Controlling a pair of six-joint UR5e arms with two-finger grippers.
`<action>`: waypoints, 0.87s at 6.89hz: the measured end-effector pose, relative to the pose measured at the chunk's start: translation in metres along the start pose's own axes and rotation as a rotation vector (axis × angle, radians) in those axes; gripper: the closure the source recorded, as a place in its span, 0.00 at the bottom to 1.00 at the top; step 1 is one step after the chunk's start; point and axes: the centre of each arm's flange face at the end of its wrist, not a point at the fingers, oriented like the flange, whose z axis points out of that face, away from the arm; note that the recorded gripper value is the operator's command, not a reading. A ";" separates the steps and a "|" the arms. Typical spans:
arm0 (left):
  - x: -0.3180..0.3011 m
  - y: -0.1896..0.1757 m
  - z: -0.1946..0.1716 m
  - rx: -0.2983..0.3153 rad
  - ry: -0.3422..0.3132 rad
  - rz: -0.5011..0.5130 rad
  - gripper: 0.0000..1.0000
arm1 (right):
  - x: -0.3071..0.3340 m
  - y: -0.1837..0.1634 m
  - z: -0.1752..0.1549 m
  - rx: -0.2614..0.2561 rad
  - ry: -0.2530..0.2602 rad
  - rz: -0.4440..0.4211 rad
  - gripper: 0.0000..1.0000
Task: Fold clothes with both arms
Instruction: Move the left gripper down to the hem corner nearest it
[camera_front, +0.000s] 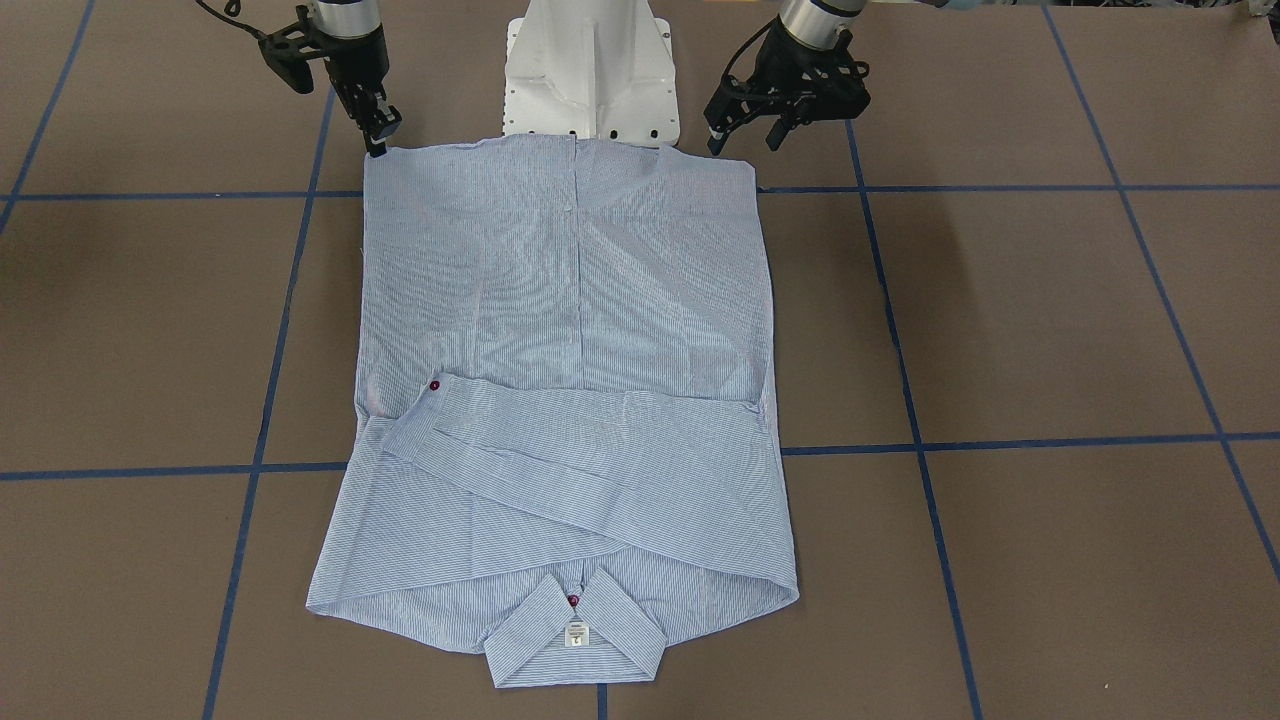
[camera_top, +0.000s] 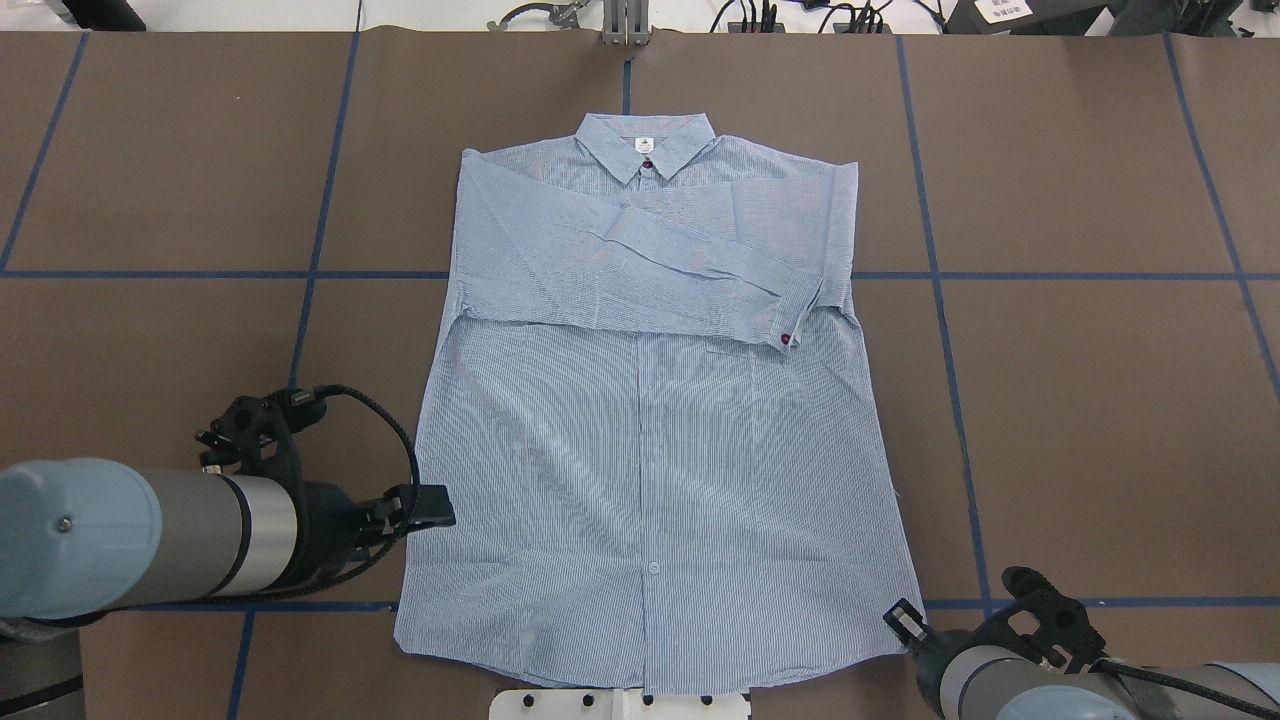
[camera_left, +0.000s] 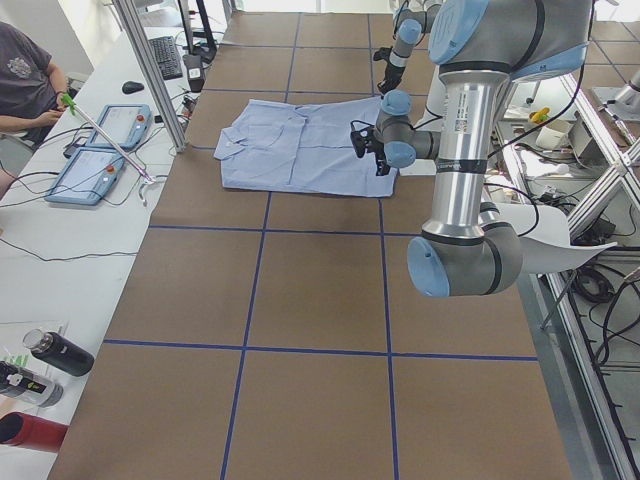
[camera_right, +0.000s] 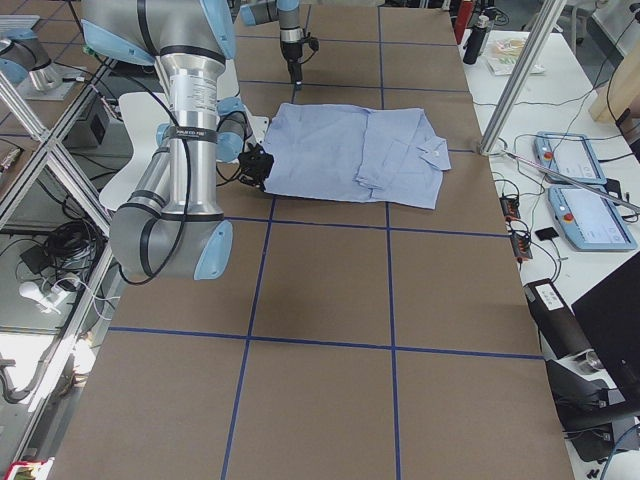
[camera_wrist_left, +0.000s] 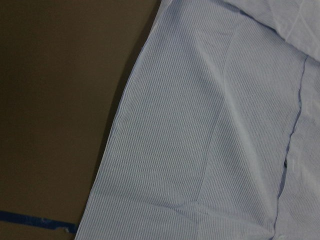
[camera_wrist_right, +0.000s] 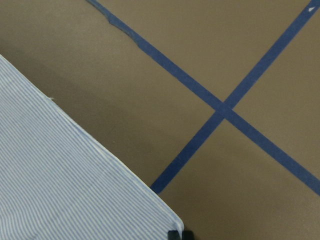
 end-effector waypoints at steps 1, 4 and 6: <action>-0.006 0.003 0.015 -0.002 -0.029 -0.011 0.11 | 0.000 0.000 0.000 0.001 0.001 0.000 1.00; -0.019 0.016 0.040 -0.018 -0.079 -0.028 0.22 | 0.001 -0.001 0.001 0.003 0.001 -0.001 1.00; -0.025 0.024 0.050 -0.029 -0.099 -0.037 0.25 | 0.001 -0.001 0.001 0.004 0.002 -0.001 1.00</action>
